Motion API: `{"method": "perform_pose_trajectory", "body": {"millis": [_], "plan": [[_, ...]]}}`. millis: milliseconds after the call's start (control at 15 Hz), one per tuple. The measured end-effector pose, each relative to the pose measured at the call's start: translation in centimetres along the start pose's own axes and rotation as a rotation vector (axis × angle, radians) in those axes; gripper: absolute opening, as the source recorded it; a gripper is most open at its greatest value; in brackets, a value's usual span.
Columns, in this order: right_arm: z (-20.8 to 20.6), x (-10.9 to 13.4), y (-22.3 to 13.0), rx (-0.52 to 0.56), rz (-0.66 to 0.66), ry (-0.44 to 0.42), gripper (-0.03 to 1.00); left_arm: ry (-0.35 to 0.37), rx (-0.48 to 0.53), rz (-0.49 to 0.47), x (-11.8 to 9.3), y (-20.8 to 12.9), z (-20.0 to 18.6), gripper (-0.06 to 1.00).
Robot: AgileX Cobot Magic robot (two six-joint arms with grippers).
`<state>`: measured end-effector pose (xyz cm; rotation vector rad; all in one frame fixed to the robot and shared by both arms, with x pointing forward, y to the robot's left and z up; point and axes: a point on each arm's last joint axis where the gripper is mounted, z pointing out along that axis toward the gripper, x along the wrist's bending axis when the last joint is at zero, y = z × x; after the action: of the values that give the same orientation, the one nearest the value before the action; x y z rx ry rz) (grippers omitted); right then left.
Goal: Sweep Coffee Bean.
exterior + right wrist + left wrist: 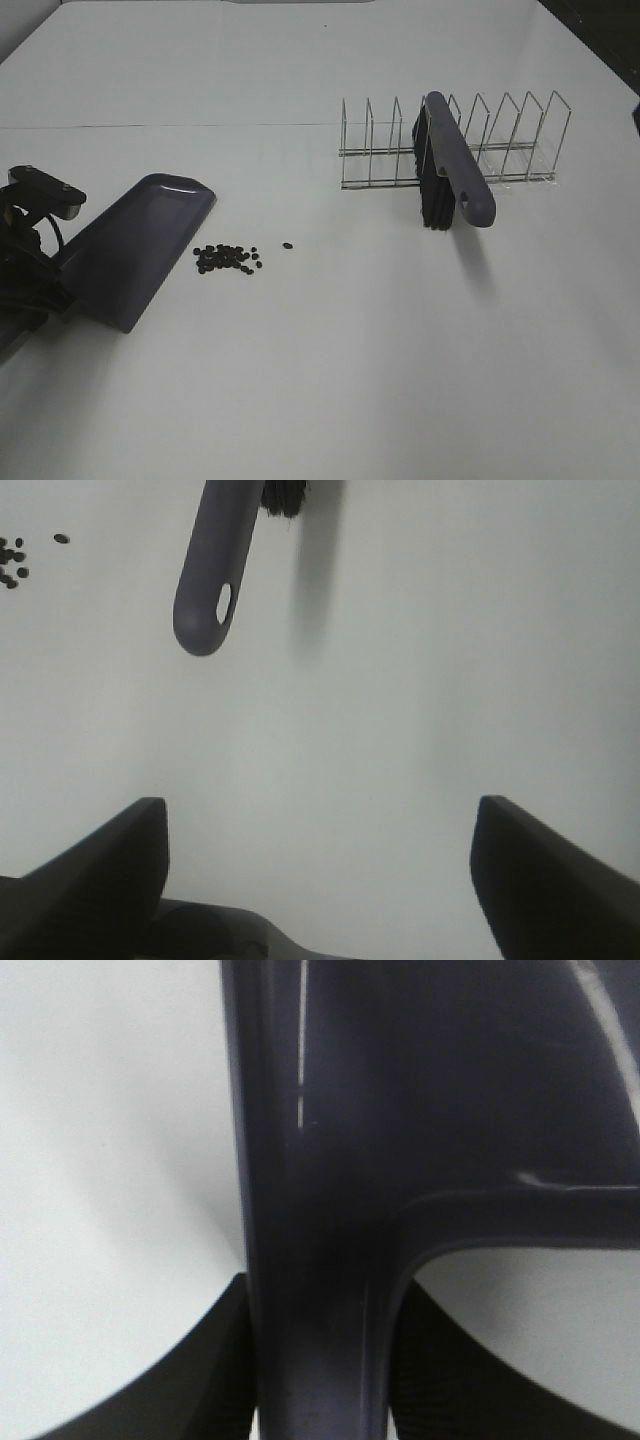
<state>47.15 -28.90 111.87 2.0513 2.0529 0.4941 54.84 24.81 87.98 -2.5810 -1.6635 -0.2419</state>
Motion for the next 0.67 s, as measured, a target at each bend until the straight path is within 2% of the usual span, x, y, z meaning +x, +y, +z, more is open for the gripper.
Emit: {"method": "perform_pose_trajectory", "body": {"millis": [400,533,667], "plan": [[7.1,-0.3,10.3,0.093,0.013,0.011,0.77,-0.013,0.018,-0.017,-0.1,-0.2,0.0,0.33],[9.3,-0.3,13.3,0.083,0.022,0.013,0.77,-0.019,0.029,-0.025,-0.2,-0.3,0.0,0.33],[11.6,0.7,15.3,0.082,-0.002,0.018,0.77,-0.022,0.033,-0.03,-0.2,-0.3,0.0,0.33]]}}
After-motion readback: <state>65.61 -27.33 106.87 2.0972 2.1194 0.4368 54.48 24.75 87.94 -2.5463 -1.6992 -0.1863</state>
